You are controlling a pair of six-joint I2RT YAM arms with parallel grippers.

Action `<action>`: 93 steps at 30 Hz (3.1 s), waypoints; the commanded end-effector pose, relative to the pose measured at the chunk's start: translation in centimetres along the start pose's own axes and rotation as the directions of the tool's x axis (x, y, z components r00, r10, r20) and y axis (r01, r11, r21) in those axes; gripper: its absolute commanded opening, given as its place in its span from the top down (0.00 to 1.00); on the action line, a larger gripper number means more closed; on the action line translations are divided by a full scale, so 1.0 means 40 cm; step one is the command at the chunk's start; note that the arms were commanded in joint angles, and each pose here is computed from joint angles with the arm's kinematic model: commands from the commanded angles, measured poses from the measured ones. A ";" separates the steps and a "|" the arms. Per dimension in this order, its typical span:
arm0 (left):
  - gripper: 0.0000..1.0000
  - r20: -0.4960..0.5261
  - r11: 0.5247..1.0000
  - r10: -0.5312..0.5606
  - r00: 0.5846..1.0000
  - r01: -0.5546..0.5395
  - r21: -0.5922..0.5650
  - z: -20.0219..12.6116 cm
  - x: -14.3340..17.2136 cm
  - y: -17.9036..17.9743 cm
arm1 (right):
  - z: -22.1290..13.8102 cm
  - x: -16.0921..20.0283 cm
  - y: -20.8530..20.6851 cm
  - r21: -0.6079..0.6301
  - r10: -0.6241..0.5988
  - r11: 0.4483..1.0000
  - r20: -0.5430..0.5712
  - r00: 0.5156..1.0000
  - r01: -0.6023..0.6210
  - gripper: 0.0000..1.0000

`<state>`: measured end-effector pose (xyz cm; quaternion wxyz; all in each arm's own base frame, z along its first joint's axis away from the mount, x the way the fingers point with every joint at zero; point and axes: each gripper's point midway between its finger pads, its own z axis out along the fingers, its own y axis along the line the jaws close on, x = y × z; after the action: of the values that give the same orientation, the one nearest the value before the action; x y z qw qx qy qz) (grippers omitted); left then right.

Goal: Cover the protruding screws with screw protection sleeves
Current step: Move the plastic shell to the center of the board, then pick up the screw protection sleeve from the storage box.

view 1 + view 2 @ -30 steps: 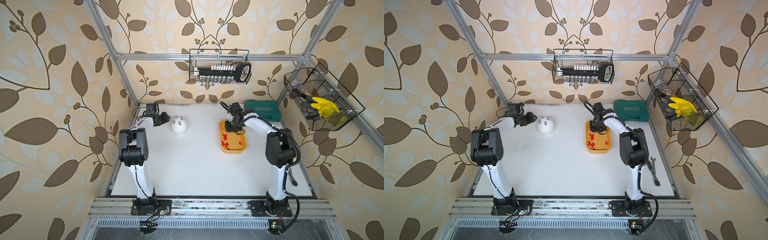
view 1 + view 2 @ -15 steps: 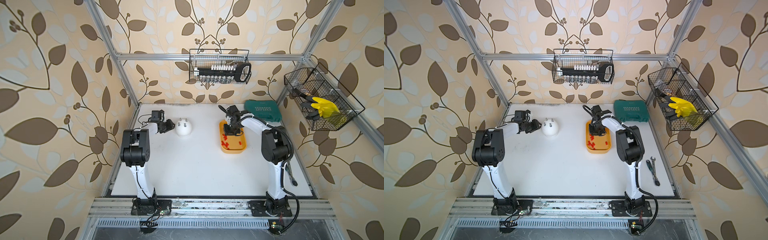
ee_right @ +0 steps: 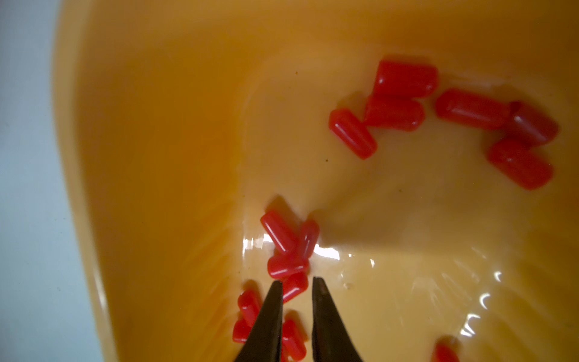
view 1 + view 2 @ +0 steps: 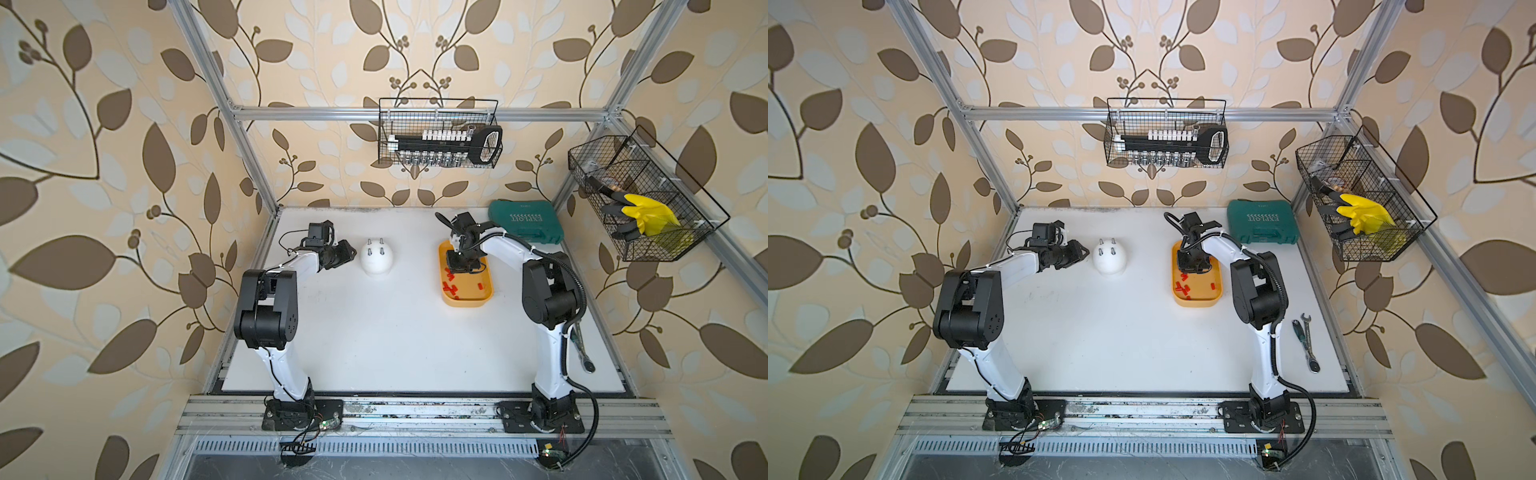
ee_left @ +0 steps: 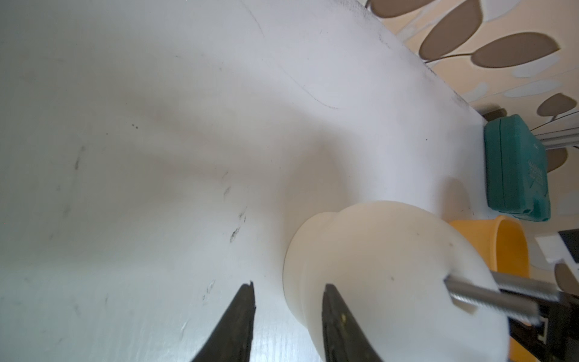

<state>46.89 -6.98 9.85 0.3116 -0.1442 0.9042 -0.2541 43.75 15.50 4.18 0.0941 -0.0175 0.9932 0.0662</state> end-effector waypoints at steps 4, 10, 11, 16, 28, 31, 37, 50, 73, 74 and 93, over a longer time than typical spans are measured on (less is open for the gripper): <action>0.60 0.113 1.000 0.007 0.994 -0.009 0.020 -0.073 -0.036 -0.071 | 0.063 0.053 -0.019 0.049 -0.008 0.999 -0.094 0.996 0.013 0.81; 0.60 0.117 0.999 0.038 0.992 -0.039 0.006 -0.090 -0.017 -0.097 | 0.076 0.059 -0.021 0.058 -0.011 0.998 -0.111 0.994 0.018 0.81; 0.60 0.115 0.999 0.040 0.993 -0.042 0.011 -0.091 -0.013 -0.103 | 0.077 0.058 -0.019 0.056 -0.013 0.998 -0.113 0.994 0.019 0.81; 0.60 0.107 0.998 0.050 0.993 -0.052 0.020 -0.087 -0.004 -0.121 | 0.074 0.060 -0.007 0.041 -0.018 0.999 -0.122 0.992 0.023 0.84; 0.58 0.099 0.998 0.055 0.994 -0.058 0.029 -0.082 0.012 -0.135 | -0.024 0.024 0.021 -0.030 -0.007 1.000 0.000 1.000 0.007 0.76; 0.58 0.101 0.998 0.058 0.993 -0.060 0.018 -0.083 0.010 -0.132 | -0.030 0.020 0.034 -0.063 0.005 0.998 0.018 1.000 -0.004 0.78; 0.58 0.100 0.998 0.060 0.993 -0.062 0.020 -0.085 0.009 -0.137 | -0.006 0.039 0.053 -0.065 -0.020 0.998 -0.023 1.000 0.019 0.78; 0.57 0.101 0.998 0.065 0.993 -0.066 0.007 -0.099 0.020 -0.136 | 0.001 0.040 0.031 -0.001 -0.016 1.000 -0.012 1.000 0.016 0.76; 0.56 0.065 0.998 0.061 0.996 -0.061 0.004 -0.076 0.038 -0.131 | 0.010 0.113 0.006 0.052 0.102 0.994 -0.090 0.991 -0.098 0.68; 0.56 0.063 0.998 0.061 0.996 -0.062 0.003 -0.076 0.038 -0.130 | 0.013 0.117 0.003 0.058 0.115 0.992 -0.096 0.989 -0.110 0.68; 0.56 0.064 0.998 0.069 0.996 -0.069 -0.004 -0.077 0.040 -0.127 | 0.086 0.114 0.014 0.057 0.161 0.986 -0.097 0.982 -0.156 0.73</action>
<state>44.27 -10.50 13.08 0.3386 -0.1274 0.9010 -0.2393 40.25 16.11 2.04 0.0531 0.0556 0.9957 0.0522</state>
